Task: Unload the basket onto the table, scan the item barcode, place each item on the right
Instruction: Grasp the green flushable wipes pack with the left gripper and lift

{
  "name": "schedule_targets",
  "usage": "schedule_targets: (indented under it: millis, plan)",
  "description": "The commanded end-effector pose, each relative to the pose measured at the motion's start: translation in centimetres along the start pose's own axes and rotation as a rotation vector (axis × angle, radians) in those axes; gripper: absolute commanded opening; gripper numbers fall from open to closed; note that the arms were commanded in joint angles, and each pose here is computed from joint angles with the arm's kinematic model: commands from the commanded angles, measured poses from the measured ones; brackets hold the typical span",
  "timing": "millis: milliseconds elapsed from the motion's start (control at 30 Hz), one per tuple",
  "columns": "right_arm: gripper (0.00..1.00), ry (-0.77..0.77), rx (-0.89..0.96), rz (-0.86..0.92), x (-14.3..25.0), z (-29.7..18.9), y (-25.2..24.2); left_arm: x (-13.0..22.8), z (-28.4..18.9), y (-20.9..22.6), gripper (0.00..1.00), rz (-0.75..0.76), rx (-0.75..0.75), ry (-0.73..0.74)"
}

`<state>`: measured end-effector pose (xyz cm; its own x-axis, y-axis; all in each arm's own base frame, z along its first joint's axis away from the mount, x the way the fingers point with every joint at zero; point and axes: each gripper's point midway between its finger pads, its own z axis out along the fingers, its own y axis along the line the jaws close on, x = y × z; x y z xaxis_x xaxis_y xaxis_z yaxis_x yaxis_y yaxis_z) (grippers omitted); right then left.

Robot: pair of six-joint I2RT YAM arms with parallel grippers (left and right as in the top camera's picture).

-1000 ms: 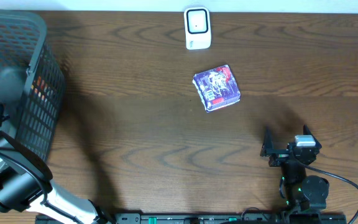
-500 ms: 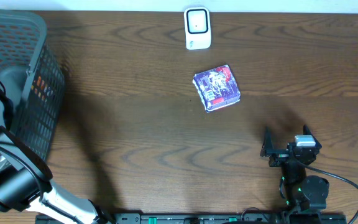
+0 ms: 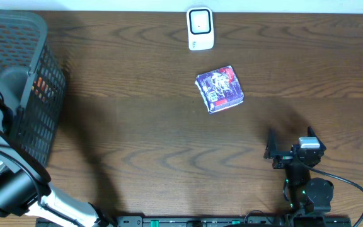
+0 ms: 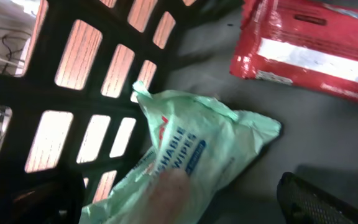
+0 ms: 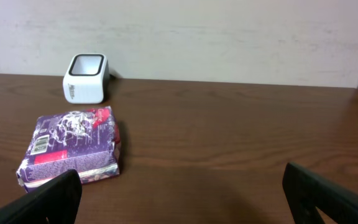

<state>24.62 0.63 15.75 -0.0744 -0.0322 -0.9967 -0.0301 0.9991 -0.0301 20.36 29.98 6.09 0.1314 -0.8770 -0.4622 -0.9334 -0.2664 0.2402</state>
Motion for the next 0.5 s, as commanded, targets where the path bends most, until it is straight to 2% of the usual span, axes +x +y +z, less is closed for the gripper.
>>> schedule_targets:
  millis: [0, 233, 467]
  plan:
    - [0.99, 0.000, 0.006, -0.007, 0.1, 0.0, -0.2, 0.6, 0.7, 0.0, 0.98, 0.011, 0.000, 0.039]
    - [0.99, 0.000, 0.006, -0.007, 0.1, 0.0, -0.2, 2.3, 1.8, -1.3, 0.98, 0.059, 0.034, 0.115]
    - [0.99, 0.000, 0.006, -0.007, 0.1, 0.0, -0.2, 3.5, 3.5, -1.4, 0.98, 0.085, -0.008, 0.143]
